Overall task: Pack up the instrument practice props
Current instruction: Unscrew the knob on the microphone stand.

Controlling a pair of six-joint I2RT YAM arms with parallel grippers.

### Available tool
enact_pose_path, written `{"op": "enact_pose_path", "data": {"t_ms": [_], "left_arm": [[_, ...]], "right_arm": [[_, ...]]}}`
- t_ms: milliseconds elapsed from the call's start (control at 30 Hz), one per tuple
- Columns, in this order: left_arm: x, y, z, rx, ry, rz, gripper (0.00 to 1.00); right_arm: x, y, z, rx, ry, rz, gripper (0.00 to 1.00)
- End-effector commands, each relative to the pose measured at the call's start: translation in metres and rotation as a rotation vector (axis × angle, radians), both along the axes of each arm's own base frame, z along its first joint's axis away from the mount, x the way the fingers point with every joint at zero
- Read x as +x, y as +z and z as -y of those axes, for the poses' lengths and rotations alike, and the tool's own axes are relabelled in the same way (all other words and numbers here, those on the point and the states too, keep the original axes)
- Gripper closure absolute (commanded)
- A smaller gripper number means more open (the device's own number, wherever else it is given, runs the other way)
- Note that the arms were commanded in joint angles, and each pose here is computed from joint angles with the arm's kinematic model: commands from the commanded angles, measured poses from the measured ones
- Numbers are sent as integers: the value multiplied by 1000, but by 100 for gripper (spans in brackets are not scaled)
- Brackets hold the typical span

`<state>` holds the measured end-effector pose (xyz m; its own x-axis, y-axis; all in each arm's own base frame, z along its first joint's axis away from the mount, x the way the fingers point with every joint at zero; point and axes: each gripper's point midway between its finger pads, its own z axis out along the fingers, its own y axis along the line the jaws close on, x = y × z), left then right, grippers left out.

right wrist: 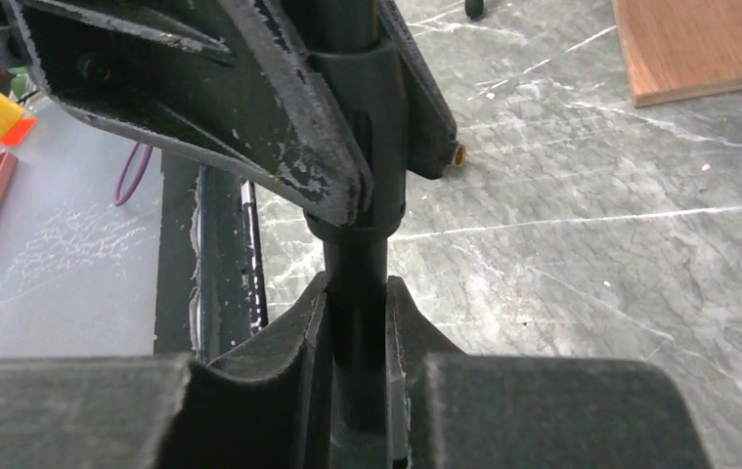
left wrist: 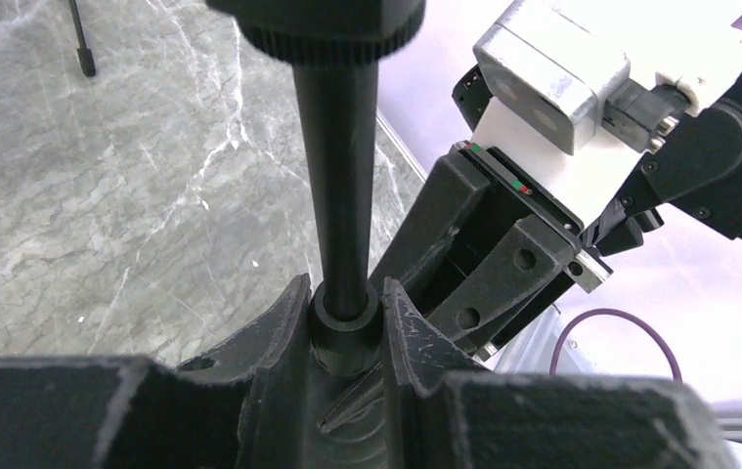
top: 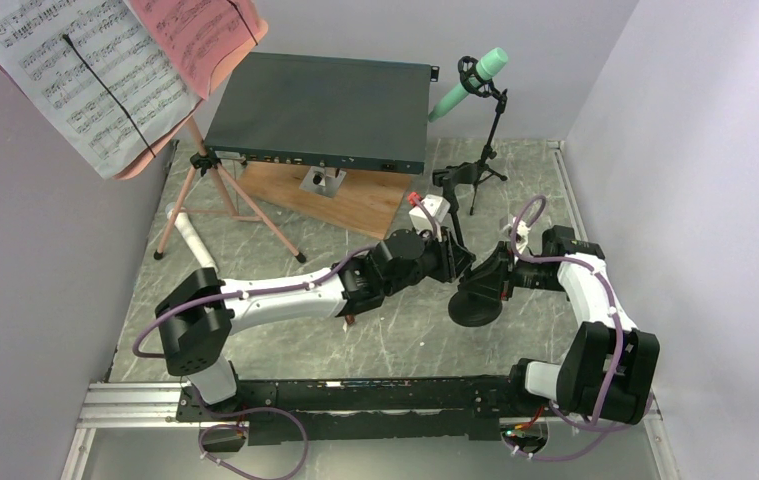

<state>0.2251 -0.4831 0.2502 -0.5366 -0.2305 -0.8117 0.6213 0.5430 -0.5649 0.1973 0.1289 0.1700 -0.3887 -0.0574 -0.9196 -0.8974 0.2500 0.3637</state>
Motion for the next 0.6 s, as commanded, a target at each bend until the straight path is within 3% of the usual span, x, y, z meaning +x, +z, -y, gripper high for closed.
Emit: {"op": "enact_pose_path", "data": {"t_ms": [0, 67, 367, 500, 567], "left_arm": [[6, 59, 4, -153, 32, 58, 100], [4, 62, 5, -162, 20, 72, 100], [-26, 74, 2, -218, -181, 240, 100], [-25, 74, -3, -279, -224, 201, 100], [-15, 71, -5, -283, -164, 141, 100]], "right_arm": [[2, 11, -3, 26, 5, 27, 93], [2, 14, -4, 36, 9, 27, 100], [4, 35, -6, 87, -4, 23, 100], [2, 40, -6, 86, -8, 46, 100], [2, 39, -5, 65, -14, 64, 100]]}}
